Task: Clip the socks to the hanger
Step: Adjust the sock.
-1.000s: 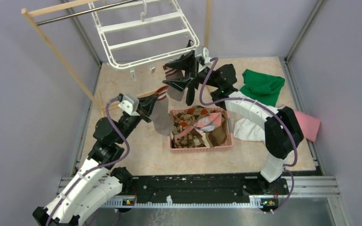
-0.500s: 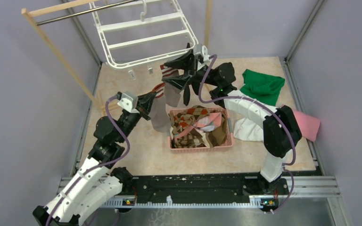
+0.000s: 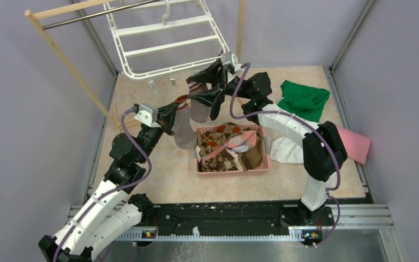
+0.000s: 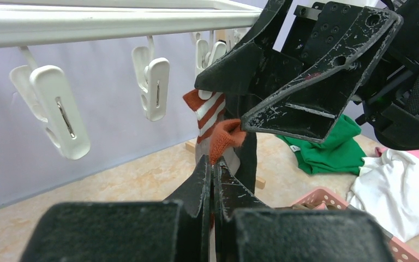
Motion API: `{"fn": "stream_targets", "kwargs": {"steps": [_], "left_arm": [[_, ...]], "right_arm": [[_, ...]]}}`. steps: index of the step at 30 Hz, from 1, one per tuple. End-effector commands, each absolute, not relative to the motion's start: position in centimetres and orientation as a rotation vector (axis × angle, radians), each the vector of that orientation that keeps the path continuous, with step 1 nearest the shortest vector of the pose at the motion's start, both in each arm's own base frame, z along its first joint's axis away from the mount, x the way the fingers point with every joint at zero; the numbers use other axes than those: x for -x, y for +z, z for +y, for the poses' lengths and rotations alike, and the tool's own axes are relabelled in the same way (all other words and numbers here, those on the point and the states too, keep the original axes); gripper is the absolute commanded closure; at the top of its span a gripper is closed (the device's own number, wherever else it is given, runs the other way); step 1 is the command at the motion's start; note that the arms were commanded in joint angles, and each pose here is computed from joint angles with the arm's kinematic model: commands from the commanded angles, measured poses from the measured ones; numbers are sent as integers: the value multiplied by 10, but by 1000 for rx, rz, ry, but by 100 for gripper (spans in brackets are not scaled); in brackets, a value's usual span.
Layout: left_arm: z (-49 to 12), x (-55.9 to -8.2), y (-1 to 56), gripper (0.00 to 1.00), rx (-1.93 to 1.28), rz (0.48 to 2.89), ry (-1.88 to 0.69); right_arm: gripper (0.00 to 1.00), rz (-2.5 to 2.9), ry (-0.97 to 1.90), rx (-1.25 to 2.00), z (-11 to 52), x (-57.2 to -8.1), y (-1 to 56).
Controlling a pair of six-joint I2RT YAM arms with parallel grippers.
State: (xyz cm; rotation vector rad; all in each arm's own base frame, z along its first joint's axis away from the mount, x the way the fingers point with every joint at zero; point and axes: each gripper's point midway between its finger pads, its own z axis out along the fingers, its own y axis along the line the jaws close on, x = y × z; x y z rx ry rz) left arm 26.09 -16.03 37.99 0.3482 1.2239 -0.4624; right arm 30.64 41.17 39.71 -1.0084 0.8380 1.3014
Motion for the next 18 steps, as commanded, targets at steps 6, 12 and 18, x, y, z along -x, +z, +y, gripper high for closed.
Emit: {"fn": "stream_targets", "kwargs": {"steps": [6, 12, 18], "left_arm": [[-157, -256, 418, 100, -278, 1124, -507], [-150, -254, 415, 100, -243, 1136, -504], [-150, -251, 416, 100, -241, 1123, -523]], "right_arm": [[35, 730, 1301, 1039, 403, -297, 422], [35, 702, 1313, 1048, 402, -292, 430], [35, 712, 1323, 1059, 404, -291, 427]]}}
